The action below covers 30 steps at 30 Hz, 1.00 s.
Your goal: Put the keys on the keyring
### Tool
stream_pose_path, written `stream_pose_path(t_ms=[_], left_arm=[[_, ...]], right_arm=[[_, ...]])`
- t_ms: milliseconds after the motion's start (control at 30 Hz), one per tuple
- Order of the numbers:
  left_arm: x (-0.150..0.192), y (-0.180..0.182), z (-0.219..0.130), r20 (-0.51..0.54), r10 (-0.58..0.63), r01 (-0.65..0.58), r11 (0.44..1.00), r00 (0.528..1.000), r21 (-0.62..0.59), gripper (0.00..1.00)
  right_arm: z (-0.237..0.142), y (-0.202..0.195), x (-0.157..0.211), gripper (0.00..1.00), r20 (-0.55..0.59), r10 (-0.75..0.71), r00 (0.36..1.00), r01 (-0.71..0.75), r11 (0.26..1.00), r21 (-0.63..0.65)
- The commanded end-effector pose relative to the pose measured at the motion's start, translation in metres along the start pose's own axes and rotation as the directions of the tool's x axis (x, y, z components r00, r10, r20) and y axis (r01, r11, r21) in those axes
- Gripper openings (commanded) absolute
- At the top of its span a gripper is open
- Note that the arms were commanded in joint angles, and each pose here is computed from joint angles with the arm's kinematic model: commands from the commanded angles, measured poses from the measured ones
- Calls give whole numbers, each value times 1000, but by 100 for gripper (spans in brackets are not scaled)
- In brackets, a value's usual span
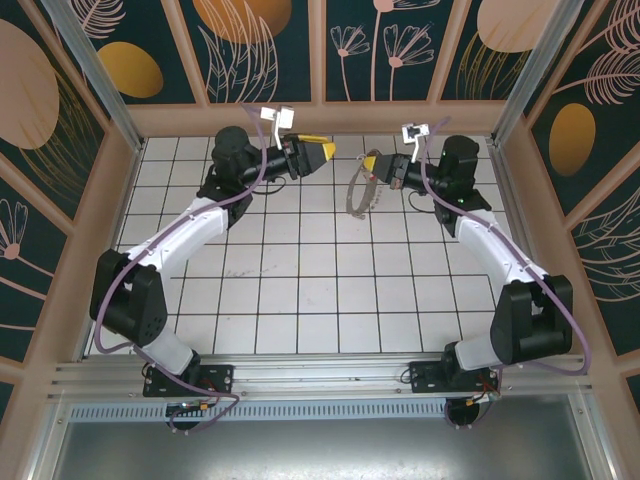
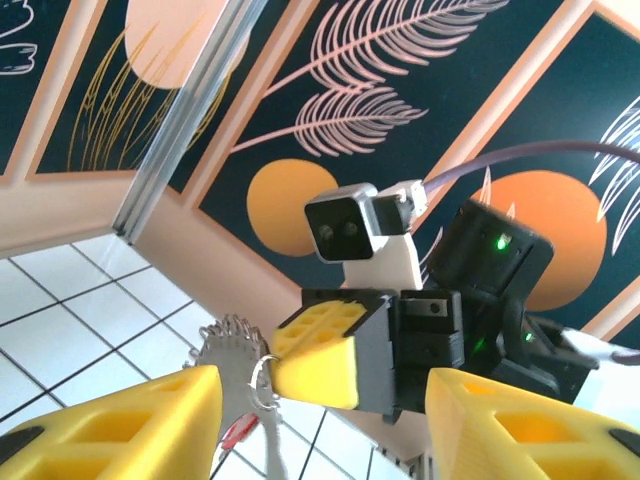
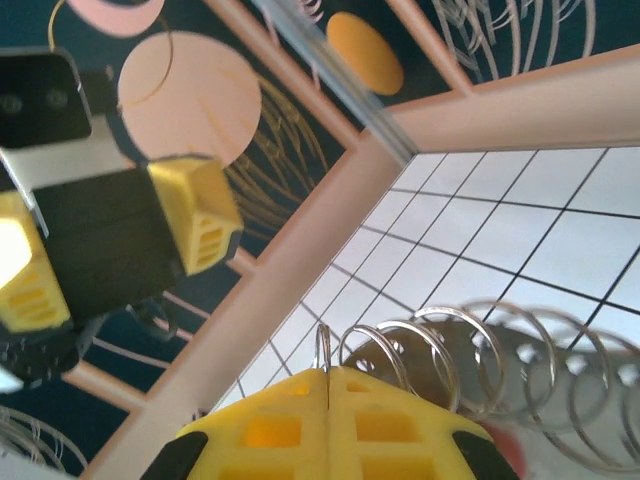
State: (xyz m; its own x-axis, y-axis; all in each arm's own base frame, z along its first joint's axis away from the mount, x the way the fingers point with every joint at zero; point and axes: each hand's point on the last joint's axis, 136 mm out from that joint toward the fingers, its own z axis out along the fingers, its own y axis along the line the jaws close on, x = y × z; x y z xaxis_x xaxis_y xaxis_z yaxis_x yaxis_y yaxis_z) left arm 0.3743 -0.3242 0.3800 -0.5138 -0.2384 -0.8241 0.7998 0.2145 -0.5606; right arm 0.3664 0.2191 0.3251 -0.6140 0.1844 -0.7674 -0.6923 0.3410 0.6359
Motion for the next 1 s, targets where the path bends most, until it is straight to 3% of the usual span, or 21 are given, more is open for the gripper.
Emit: stream_pose_path(t_ms=[0, 200, 433, 967], left_arm=[[9, 0, 4, -96, 45, -45, 999, 994, 10, 54], [27, 4, 11, -205, 30, -18, 998, 978, 59, 37], [52, 19, 15, -260, -29, 50, 996, 965, 72, 28], [81, 15, 29, -306, -68, 109, 987, 950, 121, 28]], right_arm=[[1, 10, 17, 0, -121, -92, 988, 82, 993, -87], [2, 10, 22, 0, -161, -130, 978, 114, 988, -104], [5, 12, 21, 0, -165, -137, 977, 122, 988, -100], [15, 23, 16, 0, -155, -157, 975, 143, 985, -101]])
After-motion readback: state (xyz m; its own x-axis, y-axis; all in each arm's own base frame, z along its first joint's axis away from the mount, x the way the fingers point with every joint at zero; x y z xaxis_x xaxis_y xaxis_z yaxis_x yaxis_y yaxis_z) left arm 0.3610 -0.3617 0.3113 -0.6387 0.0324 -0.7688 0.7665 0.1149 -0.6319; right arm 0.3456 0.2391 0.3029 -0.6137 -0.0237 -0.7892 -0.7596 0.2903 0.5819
